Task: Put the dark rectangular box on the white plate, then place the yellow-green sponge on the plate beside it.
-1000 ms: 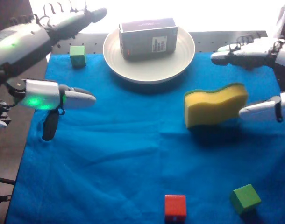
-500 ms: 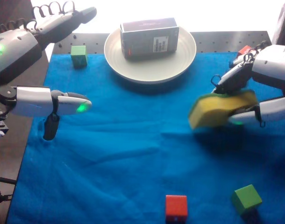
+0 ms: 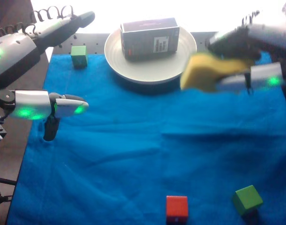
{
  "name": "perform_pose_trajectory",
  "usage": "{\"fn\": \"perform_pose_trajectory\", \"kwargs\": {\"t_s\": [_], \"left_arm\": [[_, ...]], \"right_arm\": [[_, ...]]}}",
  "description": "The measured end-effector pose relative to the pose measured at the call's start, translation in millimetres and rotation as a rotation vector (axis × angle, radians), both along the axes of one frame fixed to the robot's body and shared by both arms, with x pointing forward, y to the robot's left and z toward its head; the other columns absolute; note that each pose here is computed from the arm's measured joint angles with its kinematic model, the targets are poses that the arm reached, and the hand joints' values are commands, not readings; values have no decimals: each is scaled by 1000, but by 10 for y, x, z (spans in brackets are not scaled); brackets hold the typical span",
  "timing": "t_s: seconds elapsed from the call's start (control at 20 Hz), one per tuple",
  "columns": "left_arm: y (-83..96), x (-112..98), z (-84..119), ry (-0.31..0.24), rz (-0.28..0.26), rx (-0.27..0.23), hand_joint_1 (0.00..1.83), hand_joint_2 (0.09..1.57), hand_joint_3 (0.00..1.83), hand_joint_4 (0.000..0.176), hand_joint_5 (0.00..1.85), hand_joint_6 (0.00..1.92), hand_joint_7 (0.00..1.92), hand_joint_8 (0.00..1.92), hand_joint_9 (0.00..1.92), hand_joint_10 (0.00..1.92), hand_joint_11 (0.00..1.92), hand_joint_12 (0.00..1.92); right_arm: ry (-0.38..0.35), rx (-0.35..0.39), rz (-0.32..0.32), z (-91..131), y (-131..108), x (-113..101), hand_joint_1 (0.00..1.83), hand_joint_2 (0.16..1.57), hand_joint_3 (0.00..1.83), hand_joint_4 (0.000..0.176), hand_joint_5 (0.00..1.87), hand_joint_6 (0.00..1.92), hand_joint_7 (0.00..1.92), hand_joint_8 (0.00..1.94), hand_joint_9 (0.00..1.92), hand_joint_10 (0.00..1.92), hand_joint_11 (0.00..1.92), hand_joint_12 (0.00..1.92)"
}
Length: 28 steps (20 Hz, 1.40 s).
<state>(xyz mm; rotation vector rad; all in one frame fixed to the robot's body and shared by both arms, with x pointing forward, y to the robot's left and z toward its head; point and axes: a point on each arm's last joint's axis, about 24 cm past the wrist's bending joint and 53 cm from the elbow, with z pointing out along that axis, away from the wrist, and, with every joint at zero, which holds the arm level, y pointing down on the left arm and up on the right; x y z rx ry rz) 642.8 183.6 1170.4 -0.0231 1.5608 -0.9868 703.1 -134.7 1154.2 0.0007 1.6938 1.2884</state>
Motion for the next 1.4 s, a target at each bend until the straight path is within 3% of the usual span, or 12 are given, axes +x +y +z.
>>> {"fn": "perform_pose_trajectory", "kwargs": {"t_s": [0.15, 0.35, 0.55, 0.6, 0.65, 0.7, 0.75, 0.8, 0.9, 1.0, 1.2, 1.4], "left_arm": [[0, -1, 4, -2, 0, -1, 786, 911, 0, 176, 0, 0, 0, 0, 0, 0, 0, 0], [-2, -2, 6, -3, -1, 0, 793, 916, 2, 176, 0, 0, 0, 0, 0, 0, 0, 0], [-8, 0, 2, -6, -5, 4, 773, 916, 1, 176, 0, 0, 0, 0, 0, 0, 0, 0], [-16, 6, -15, -3, -7, 4, 785, 916, 1, 176, 0, 0, 0, 0, 0, 0, 0, 0], [-28, 9, -17, -7, -13, 9, 797, 922, 3, 176, 0, 0, 0, 0, 0, 0, 0, 0], [-41, 14, -19, -4, -14, 6, 774, 921, 2, 176, 0, 0, 0, 0, 0, 0, 0, 0], [-63, 12, -6, -8, -20, 5, 771, 921, 2, 176, 0, 0, 0, 0, 0, 0, 0, 0], [-64, 15, -3, -9, -19, 3, 771, 921, 2, 176, 0, 0, 0, 0, 0, 0, 0, 0], [-65, 23, -10, -7, -18, 0, 783, 925, 3, 176, 0, 0, 0, 0, 0, 0, 0, 0], [-69, 20, -12, -5, -20, 0, 781, 918, 0, 176, 0, 0, 0, 0, 0, 0, 0, 0], [-68, 21, -9, -2, -20, -6, 793, 918, 0, 176, 0, 0, 0, 0, 0, 0, 0, 0], [-66, 21, 0, -5, -19, -10, 806, 921, 1, 176, 0, 0, 0, 0, 0, 0, 0, 0]], "right_arm": [[-40, 29, -8, 133, 124, 179, 940, 1092, 2, 0, 840, 1295, 1079, 1300, 1131, 1629, 1077, 1891], [-95, 66, -2, 344, 413, 397, 958, 1074, 1, 0, 872, 1422, 964, 1916, 1104, 1921, 1186, 1921], [-88, 3, -37, 251, 616, 661, 1045, 1087, 3, 3, 999, 1010, 1024, 1401, 1051, 1748, 1061, 1921], [-78, -31, -50, 184, 667, 729, 933, 1061, 0, 0, 989, 933, 964, 1255, 898, 1596, 808, 1886], [-73, -49, -55, 143, 709, 764, 911, 1038, 0, 0, 986, 1040, 998, 1268, 962, 1570, 800, 1898], [-71, -59, -58, 119, 733, 784, 917, 1044, 0, 0, 974, 982, 1098, 1160, 1129, 1444, 1028, 1789], [-68, -62, -57, 100, 786, 797, 849, 1031, 0, 0, 969, 600, 1058, 913, 1046, 1289, 961, 1682], [-68, -64, -54, 95, 798, 792, 849, 1031, 0, 0, 969, 600, 1058, 913, 1046, 1289, 961, 1682], [-69, -75, -47, 68, 828, 780, 697, 977, 0, 4, 679, 99, 746, 344, 609, 708, 424, 1332], [-68, -73, -50, 73, 820, 785, 573, 931, 0, 62, 346, 3, 450, 23, 417, 128, 198, 925], [-59, -67, -35, 67, 881, 728, 489, 860, 0, 92, 187, 1, 312, 0, 386, 16, 0, 1137], [-55, -36, -30, 184, 772, 629, 523, 865, 1, 119, 175, 2, 237, 1, 153, 10, 0, 73]]}}
